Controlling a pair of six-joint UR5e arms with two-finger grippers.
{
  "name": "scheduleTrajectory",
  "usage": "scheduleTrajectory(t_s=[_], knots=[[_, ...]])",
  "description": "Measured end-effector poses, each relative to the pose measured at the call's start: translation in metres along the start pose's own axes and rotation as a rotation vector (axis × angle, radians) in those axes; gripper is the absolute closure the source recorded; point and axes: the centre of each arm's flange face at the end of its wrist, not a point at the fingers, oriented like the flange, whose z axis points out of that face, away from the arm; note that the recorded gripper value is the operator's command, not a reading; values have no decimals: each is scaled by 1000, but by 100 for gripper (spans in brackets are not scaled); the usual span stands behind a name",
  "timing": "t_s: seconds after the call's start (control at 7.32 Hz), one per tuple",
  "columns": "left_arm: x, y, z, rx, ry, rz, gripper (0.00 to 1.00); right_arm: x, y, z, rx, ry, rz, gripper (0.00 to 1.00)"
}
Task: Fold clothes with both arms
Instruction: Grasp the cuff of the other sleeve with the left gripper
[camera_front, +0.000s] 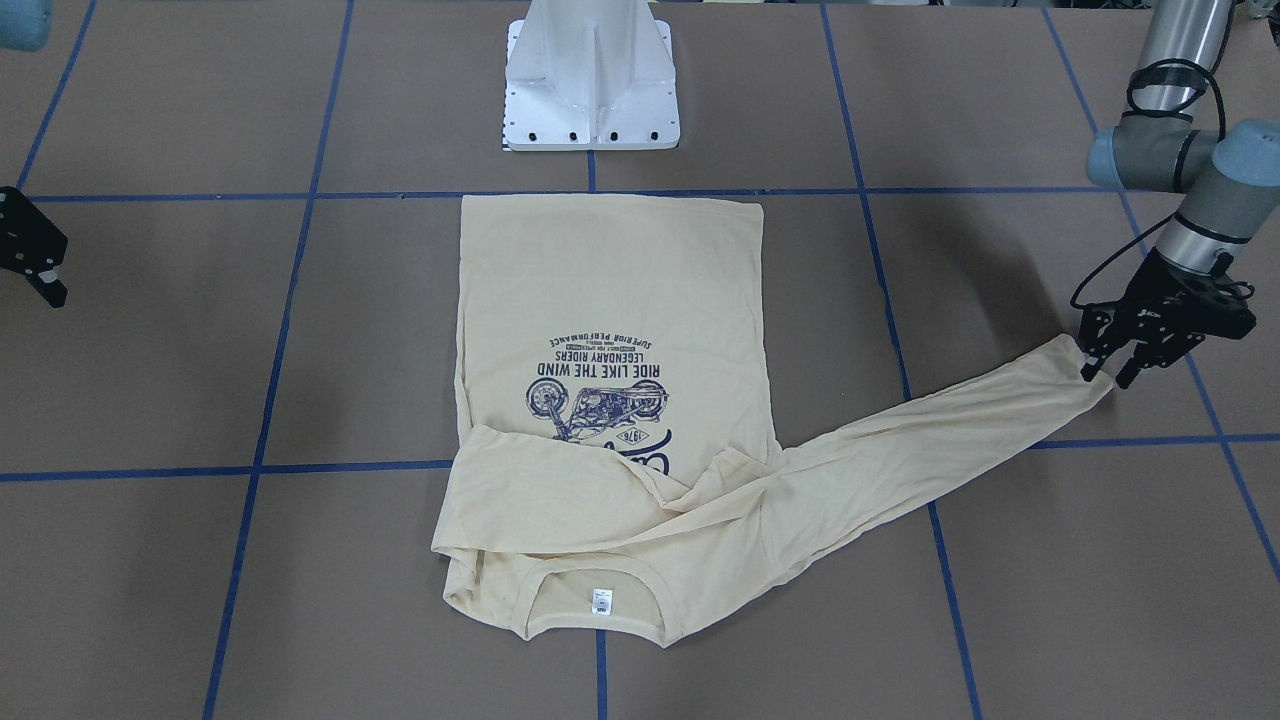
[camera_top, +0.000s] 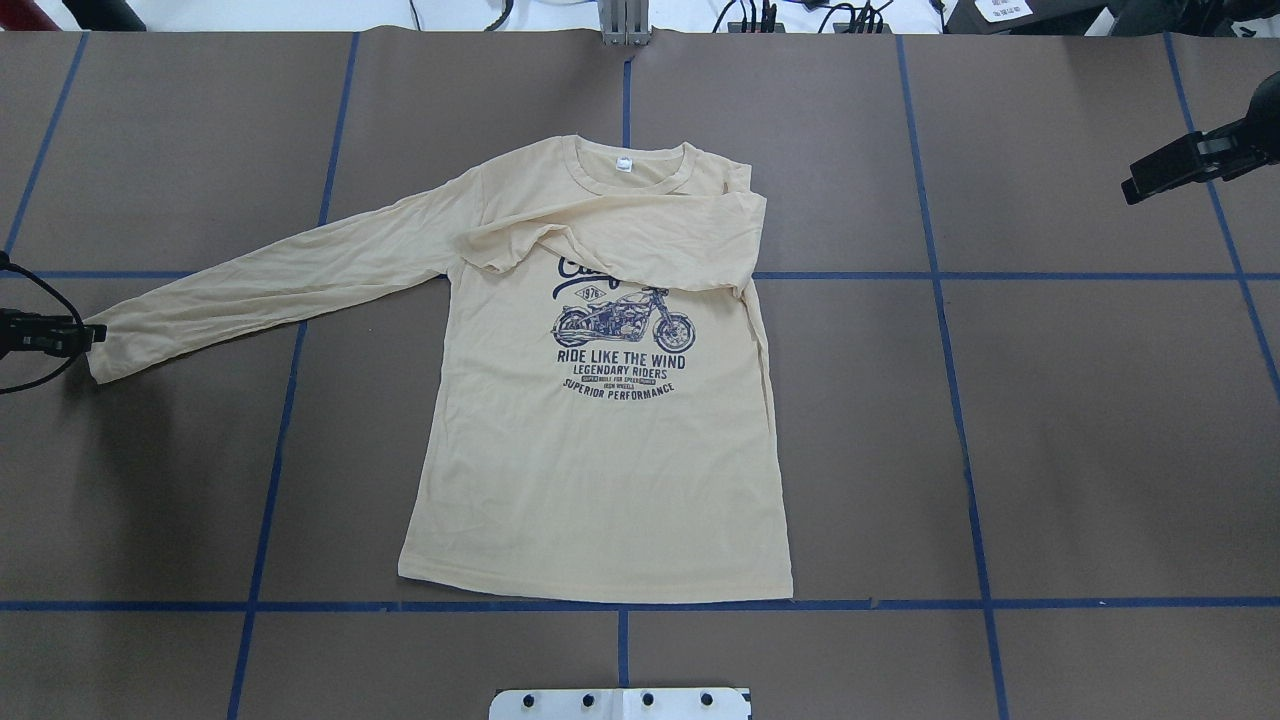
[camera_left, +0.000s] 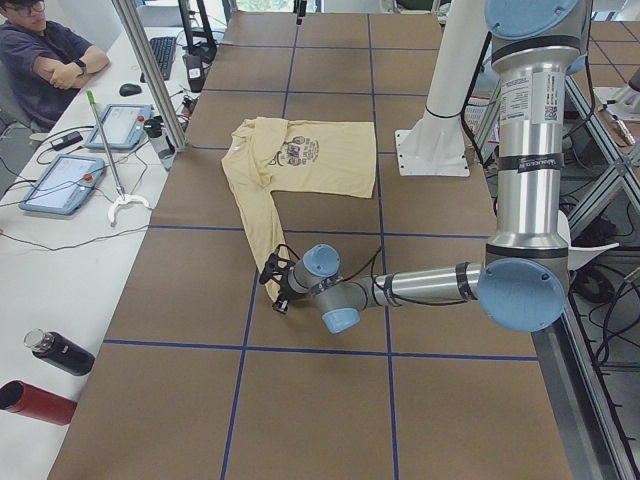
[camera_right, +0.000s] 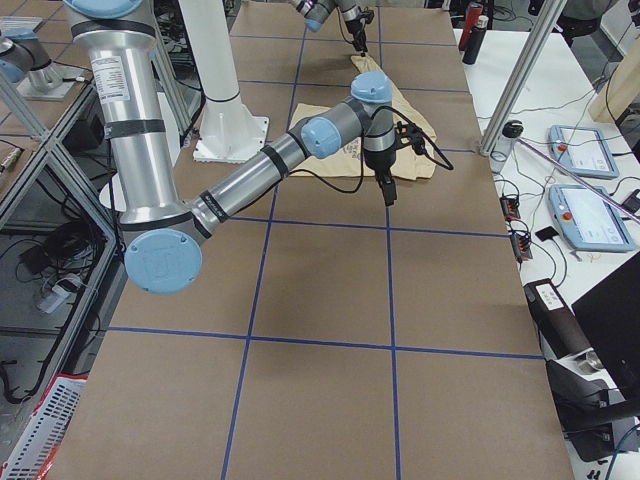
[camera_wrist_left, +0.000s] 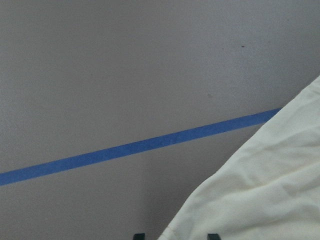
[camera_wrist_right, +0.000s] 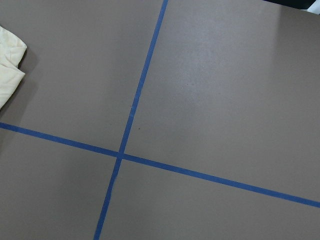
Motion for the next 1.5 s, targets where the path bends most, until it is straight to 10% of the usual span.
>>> scheduleTrajectory(t_s=[0.41,1.5], knots=[[-2,3,1,-4,-4,3,100,-1,0,-1,2,0,1,0],[67,-59,-46,-39,72,2,100,-1,0,0,-1,-2,7,0]])
